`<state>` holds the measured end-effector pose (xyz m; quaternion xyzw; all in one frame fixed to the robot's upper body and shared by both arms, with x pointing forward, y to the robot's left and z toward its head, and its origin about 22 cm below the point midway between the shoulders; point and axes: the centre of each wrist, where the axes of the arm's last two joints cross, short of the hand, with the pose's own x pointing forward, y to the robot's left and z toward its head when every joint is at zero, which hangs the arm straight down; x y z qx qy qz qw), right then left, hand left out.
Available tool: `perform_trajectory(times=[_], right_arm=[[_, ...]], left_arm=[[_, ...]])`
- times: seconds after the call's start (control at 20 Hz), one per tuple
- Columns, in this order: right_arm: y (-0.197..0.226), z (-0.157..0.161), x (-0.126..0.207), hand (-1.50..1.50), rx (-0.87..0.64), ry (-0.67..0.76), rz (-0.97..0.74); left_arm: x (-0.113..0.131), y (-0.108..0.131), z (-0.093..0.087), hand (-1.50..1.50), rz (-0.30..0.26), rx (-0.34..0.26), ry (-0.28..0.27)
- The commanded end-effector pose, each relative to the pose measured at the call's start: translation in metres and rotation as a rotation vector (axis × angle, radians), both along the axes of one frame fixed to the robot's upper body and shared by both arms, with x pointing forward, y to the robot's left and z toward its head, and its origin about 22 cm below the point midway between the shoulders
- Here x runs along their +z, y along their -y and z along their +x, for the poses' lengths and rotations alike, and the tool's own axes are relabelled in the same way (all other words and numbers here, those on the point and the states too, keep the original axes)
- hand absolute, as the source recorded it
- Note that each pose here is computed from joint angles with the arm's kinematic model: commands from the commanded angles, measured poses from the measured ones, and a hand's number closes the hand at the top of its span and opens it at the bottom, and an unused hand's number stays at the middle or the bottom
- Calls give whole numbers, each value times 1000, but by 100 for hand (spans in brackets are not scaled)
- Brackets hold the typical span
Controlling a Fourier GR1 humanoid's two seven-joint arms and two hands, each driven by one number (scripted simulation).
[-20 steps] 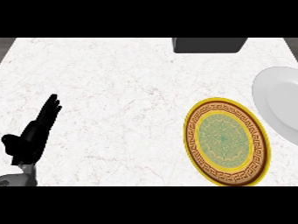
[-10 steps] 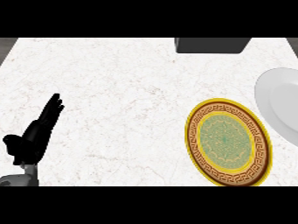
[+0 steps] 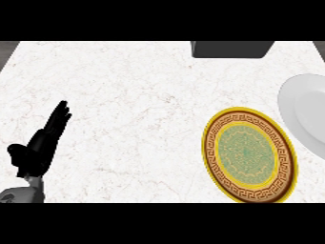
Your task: Pick the pear from the plate and place it in the plate
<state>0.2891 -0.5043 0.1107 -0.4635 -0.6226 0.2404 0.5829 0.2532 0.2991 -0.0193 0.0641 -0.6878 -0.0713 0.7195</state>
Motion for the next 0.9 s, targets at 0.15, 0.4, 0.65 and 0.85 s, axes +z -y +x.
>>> perform_trajectory(times=[0.15, 0.4, 0.65, 0.85], right_arm=[[-40, 44, -28, -150, -120, 48, 226], [-39, 47, -48, -150, -169, -27, 241], [-30, 50, -46, -150, -180, 100, 401], [10, 23, -26, -150, -201, 266, 547]], left_arm=[[-13, -4, 5, 0, -10, 6, 6], [8, 8, 17, 0, -7, 11, -5], [-1, 7, 1, 0, 4, -5, 3], [1, -4, 0, 0, 8, 14, 5]])
